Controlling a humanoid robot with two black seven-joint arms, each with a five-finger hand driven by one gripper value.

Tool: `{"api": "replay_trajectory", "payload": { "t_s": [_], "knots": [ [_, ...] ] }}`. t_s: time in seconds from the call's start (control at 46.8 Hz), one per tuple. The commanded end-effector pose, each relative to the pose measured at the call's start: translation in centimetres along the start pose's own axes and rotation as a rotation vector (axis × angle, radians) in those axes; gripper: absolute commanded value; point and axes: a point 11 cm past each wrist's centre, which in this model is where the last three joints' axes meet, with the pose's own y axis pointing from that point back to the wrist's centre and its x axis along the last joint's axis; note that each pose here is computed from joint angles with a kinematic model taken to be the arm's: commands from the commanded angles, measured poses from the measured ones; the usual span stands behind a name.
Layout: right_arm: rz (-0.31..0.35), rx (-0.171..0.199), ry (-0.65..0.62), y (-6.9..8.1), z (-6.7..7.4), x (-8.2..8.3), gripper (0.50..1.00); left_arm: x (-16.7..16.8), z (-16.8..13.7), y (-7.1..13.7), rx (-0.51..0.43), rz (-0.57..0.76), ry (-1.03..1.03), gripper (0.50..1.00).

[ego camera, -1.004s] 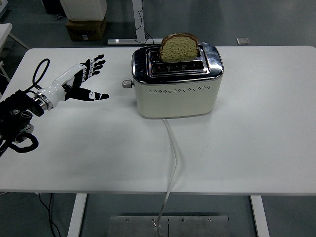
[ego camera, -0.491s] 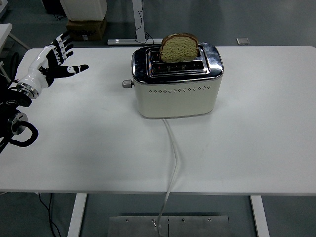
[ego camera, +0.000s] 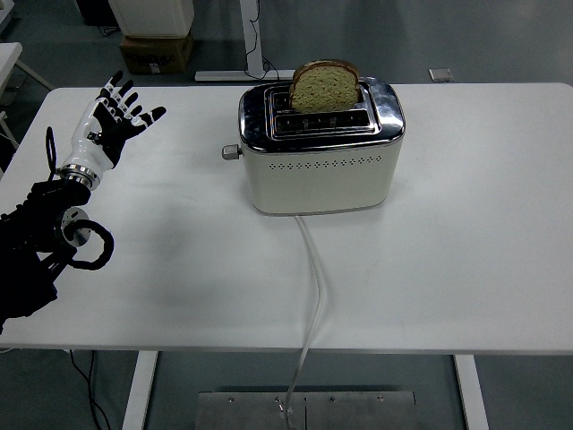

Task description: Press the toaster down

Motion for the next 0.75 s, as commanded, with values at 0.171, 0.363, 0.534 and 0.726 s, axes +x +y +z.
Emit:
{"api": "replay_trajectory", "payload": {
  "t_s": [0.171,0.363,0.534,0.726],
  "knots": [
    [0.000,0.002,-0.001,0.0,-0.1,0.0,1.000,0.0,0.3,-0.2,-0.021,0.022,0.084,1.000],
    [-0.002,0.005,0.002,0.0,-0.3,-0.1,1.000,0.2,0.4,-0.1,-0.037,0.016,0.138,1.000],
    [-0.002,0.005,0.001,0.0,-0.3,-0.1,1.000,0.9,-0.3,0.0,-0.031,0.040,0.143,1.000],
    [-0.006,0.006,0.007,0.0,-0.3,-0.2,1.000,1.1,-0.7,0.2,-0.025,0.049,0.143,1.000]
  ]
}}
